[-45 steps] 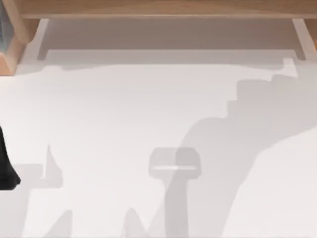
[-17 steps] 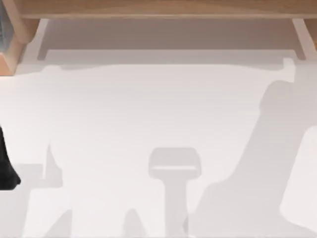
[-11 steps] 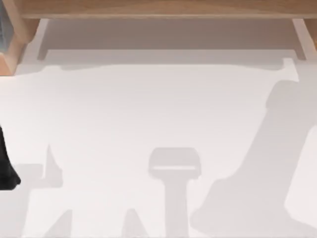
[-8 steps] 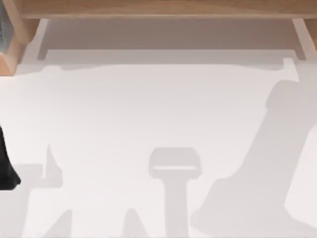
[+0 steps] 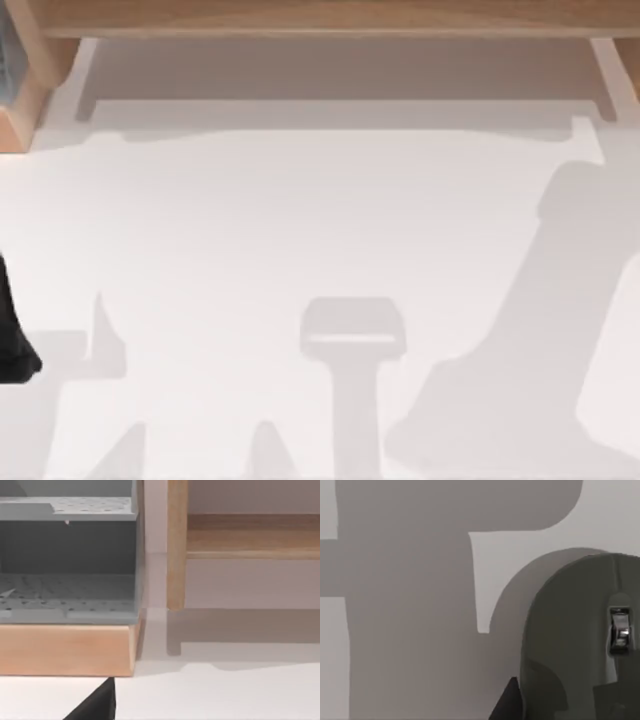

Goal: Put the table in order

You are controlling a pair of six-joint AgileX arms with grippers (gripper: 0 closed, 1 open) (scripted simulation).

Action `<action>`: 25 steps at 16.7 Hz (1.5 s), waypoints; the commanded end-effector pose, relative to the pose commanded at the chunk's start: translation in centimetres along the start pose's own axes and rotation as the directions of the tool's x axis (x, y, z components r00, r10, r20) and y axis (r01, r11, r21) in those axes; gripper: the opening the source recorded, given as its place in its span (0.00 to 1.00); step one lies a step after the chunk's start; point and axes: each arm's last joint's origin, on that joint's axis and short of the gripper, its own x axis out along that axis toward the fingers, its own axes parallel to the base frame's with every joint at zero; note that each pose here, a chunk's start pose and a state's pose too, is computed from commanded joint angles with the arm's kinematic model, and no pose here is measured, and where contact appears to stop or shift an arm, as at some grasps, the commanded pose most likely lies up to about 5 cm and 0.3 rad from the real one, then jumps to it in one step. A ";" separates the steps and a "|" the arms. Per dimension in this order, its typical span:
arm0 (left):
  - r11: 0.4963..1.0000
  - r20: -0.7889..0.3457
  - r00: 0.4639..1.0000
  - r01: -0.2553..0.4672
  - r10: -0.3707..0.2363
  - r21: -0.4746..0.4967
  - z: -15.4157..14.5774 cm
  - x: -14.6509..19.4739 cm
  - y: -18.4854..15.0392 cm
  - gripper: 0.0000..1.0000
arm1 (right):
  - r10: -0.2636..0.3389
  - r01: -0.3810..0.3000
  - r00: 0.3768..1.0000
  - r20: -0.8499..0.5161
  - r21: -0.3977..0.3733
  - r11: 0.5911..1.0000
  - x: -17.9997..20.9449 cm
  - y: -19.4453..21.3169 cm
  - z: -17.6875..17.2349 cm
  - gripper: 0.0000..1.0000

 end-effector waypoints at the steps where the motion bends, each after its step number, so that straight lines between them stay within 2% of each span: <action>1: 1.000 0.000 1.000 0.000 0.000 0.000 0.0 0.0 0.0 1.00 | 0.000 0.000 1.000 0.000 0.000 1.000 0.0 0.0 0.0 0.17; 3: 1.000 0.000 1.000 0.000 0.000 0.000 0.0 0.0 0.0 1.00 | 0.000 0.000 1.000 0.000 0.000 1.000 0.0 0.0 0.0 0.02; 4: 1.000 0.000 1.000 0.000 0.000 0.000 0.0 0.0 0.0 1.00 | 0.000 0.000 1.000 0.000 0.000 1.000 0.0 0.0 0.0 0.00; 13: 1.000 0.000 1.000 0.000 0.000 0.000 0.0 0.0 0.0 1.00 | 0.000 0.000 1.000 0.001 0.001 1.000 -0.1 0.0 0.0 0.00; 20: 1.000 0.000 1.000 0.000 0.000 0.000 0.0 0.0 0.0 1.00 | 0.002 -0.001 0.998 0.062 -0.028 1.000 -5.1 -0.9 -1.3 0.00; 25: 1.000 0.000 1.000 0.000 0.000 0.000 0.0 0.0 0.0 1.00 | -0.013 0.034 0.966 0.259 -0.076 0.997 -12.8 -1.3 -3.6 0.00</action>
